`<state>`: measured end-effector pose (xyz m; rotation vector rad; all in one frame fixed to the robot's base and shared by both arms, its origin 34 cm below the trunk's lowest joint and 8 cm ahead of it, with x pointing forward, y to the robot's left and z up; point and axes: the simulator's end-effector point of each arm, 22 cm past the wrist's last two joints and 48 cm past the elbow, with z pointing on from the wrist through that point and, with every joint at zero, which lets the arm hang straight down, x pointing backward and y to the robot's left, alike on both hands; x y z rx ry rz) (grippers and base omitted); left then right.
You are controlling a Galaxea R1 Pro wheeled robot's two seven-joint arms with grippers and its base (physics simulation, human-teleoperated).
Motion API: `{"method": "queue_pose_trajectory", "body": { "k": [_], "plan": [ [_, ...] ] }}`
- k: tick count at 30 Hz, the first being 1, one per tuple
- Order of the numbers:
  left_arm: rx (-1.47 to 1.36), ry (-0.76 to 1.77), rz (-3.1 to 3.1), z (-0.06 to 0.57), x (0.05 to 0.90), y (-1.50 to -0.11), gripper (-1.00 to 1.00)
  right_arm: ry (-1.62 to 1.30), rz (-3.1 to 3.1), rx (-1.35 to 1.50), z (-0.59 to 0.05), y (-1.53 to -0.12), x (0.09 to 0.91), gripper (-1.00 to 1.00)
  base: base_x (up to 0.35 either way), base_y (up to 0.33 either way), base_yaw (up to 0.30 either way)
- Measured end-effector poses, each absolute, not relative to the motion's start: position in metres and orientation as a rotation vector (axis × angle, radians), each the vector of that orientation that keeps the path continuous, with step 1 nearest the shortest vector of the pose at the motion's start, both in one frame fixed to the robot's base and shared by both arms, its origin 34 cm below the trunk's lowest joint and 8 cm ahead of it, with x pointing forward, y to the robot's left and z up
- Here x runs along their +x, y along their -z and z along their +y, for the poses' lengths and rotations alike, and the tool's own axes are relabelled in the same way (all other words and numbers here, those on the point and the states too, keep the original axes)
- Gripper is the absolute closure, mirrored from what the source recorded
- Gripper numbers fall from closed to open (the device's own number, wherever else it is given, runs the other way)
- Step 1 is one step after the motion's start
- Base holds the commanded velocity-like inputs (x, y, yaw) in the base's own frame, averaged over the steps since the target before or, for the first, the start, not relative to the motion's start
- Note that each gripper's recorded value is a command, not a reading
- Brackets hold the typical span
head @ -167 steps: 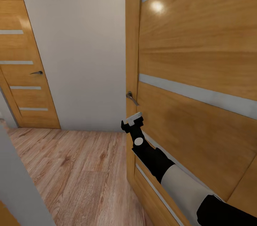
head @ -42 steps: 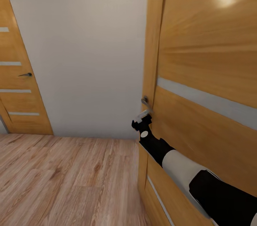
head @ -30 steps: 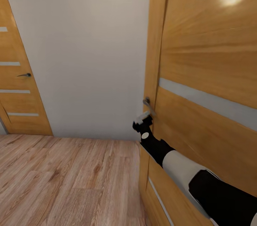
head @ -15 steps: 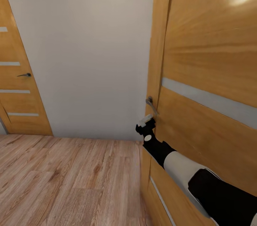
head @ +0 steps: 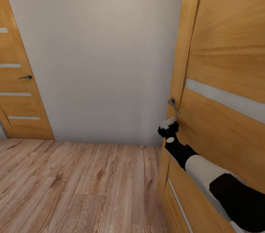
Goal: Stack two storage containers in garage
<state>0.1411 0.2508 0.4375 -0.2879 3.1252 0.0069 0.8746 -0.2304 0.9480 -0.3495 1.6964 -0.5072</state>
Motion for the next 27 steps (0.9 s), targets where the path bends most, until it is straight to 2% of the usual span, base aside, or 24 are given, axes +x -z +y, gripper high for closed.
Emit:
{"method": "queue_pose_trajectory", "body": {
  "k": [12, 27],
  "plan": [
    [-0.288, -0.008, 3.125, 0.252, 0.141, -0.438, -1.00, 0.607, 1.731, -0.180, -0.342, -0.952, 0.870, -1.00, 0.000, 0.000, 0.000],
    [-0.288, -0.007, 3.125, 0.251, 0.141, -0.438, -1.00, 0.648, 1.734, -0.152, -0.372, -0.955, 0.867, -1.00, 0.000, 0.000, 0.000]
  ]
}}
